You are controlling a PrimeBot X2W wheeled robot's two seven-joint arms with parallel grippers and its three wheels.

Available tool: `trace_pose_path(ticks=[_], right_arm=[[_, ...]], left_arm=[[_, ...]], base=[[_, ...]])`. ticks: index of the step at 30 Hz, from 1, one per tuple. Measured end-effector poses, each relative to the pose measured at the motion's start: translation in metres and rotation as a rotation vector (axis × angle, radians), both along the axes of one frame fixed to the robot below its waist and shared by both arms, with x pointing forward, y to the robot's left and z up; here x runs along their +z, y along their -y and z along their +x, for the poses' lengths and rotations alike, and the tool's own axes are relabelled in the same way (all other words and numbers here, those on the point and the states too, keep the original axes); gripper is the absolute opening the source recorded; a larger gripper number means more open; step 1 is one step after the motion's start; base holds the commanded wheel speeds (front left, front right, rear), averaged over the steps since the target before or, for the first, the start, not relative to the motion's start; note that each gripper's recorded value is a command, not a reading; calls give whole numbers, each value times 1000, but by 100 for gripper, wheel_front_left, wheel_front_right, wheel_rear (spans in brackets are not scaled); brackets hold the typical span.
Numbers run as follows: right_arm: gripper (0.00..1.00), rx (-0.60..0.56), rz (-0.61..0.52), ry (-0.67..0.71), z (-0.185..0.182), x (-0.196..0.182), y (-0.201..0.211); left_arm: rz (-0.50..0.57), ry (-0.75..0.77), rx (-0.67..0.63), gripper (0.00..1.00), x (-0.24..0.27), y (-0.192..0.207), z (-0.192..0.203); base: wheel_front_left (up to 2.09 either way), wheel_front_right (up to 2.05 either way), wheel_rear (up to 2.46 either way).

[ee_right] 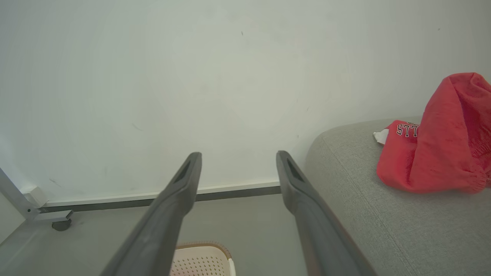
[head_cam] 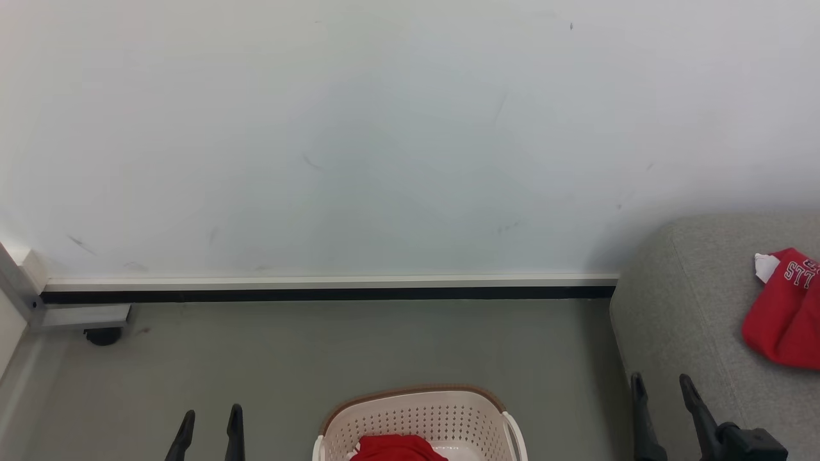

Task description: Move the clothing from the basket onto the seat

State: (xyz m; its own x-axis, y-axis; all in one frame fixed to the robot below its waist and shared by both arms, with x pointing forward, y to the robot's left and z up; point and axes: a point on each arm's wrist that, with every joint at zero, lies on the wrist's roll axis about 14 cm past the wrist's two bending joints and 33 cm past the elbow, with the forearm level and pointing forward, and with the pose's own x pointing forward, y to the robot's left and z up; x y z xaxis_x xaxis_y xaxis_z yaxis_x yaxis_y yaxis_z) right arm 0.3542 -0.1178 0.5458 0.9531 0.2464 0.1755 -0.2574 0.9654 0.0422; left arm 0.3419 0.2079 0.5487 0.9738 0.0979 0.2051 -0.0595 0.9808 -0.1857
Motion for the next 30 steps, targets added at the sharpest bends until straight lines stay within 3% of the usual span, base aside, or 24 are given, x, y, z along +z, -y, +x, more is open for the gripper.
trace_pose_path(ticks=[30], right_arm=[[100,6,-4,-55,-5,-15,-2]], left_arm=[[10,-37,-34,100,-16,6,-2]], base=[[0,0,0]])
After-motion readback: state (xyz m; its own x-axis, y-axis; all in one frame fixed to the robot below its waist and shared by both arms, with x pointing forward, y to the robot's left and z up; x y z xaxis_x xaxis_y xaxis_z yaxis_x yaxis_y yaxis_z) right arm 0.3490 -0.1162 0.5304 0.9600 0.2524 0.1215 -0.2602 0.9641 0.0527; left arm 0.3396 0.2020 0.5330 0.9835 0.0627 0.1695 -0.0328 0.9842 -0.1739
